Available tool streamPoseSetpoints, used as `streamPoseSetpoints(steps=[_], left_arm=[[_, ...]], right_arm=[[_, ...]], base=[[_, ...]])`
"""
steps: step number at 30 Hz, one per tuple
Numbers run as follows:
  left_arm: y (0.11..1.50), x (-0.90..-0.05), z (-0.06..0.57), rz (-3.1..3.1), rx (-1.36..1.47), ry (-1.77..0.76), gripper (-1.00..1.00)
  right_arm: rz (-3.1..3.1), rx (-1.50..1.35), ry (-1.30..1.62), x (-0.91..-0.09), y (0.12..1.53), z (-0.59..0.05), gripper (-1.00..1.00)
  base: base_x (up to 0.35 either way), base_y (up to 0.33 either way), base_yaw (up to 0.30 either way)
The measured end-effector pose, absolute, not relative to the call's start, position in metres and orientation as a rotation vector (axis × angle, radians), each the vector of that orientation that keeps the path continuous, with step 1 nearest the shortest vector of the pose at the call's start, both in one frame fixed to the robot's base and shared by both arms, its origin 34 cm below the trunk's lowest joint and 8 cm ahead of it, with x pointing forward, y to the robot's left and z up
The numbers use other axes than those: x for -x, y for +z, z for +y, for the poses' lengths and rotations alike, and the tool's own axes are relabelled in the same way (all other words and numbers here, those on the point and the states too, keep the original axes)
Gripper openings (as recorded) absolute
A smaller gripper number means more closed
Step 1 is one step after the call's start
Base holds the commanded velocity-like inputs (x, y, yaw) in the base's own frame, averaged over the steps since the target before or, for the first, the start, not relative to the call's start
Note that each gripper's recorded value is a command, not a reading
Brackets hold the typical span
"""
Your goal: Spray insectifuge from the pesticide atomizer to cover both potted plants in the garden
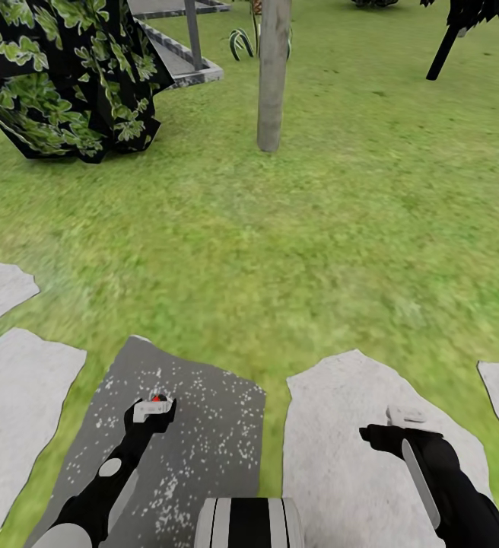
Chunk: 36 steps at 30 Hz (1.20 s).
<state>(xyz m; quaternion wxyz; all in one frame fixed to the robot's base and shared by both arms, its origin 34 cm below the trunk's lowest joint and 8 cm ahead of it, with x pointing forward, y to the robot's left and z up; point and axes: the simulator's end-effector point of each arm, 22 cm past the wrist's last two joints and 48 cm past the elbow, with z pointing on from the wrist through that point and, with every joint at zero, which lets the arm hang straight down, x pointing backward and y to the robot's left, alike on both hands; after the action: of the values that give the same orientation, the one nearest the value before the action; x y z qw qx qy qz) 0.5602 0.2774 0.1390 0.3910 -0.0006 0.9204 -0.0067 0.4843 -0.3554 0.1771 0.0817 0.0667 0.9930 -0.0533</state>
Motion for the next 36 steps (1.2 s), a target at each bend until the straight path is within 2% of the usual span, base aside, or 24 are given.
streamPoseSetpoints(steps=[36], left_arm=[[0.126, -0.55, 0.277, 2.366, 0.003, -0.016, 1.0]], right_arm=[[2.994, -0.199, -0.163, -0.475, 0.166, -0.356, 1.0]], base=[[0.0, 0.0, 0.0]])
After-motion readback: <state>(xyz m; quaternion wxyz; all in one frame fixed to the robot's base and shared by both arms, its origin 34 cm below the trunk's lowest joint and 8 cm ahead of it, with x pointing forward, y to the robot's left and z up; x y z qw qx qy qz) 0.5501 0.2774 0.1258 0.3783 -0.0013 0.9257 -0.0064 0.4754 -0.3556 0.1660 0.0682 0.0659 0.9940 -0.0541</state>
